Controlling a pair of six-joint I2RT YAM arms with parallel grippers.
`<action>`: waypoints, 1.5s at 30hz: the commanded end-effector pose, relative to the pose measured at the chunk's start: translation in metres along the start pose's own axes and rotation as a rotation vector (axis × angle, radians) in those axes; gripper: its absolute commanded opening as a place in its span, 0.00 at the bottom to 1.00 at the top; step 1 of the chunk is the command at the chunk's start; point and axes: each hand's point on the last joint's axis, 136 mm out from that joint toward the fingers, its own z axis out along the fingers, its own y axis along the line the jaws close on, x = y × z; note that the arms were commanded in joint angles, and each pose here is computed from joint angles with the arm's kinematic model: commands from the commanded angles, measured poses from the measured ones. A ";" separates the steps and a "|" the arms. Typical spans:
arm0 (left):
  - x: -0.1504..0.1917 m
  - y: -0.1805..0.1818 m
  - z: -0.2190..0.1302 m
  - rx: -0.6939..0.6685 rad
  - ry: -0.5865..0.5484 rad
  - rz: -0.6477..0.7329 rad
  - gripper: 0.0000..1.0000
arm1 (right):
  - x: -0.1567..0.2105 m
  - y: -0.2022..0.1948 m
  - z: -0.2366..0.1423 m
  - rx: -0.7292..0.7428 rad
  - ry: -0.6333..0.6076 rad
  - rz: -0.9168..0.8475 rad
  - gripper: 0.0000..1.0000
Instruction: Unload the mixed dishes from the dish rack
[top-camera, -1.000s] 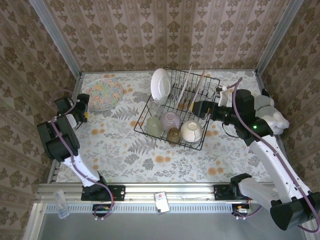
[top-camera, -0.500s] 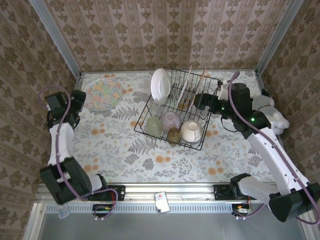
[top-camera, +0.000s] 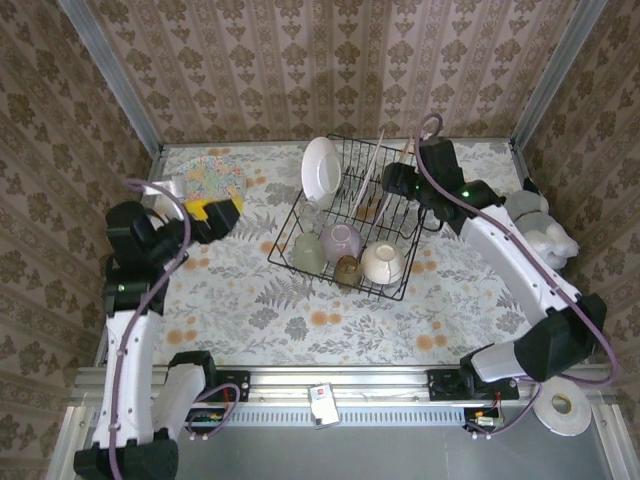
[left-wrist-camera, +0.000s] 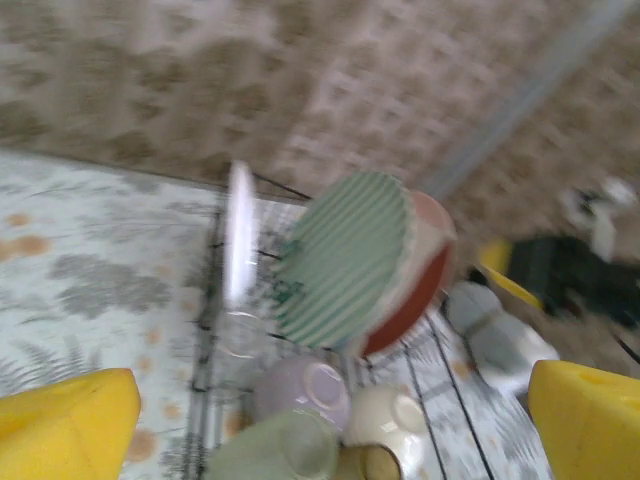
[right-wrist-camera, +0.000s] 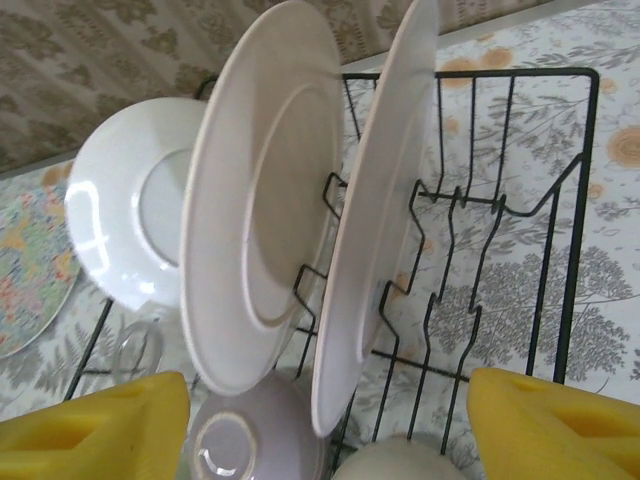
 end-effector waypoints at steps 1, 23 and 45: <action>0.019 -0.026 0.000 0.139 -0.001 0.172 1.00 | -0.010 -0.008 0.010 0.086 -0.027 0.051 0.71; 0.042 -0.031 -0.003 0.205 -0.050 0.083 1.00 | -0.011 -0.005 0.046 0.214 0.000 0.118 0.35; 0.043 -0.036 -0.007 0.212 -0.050 0.101 1.00 | -0.007 0.001 0.060 0.304 -0.004 0.083 0.05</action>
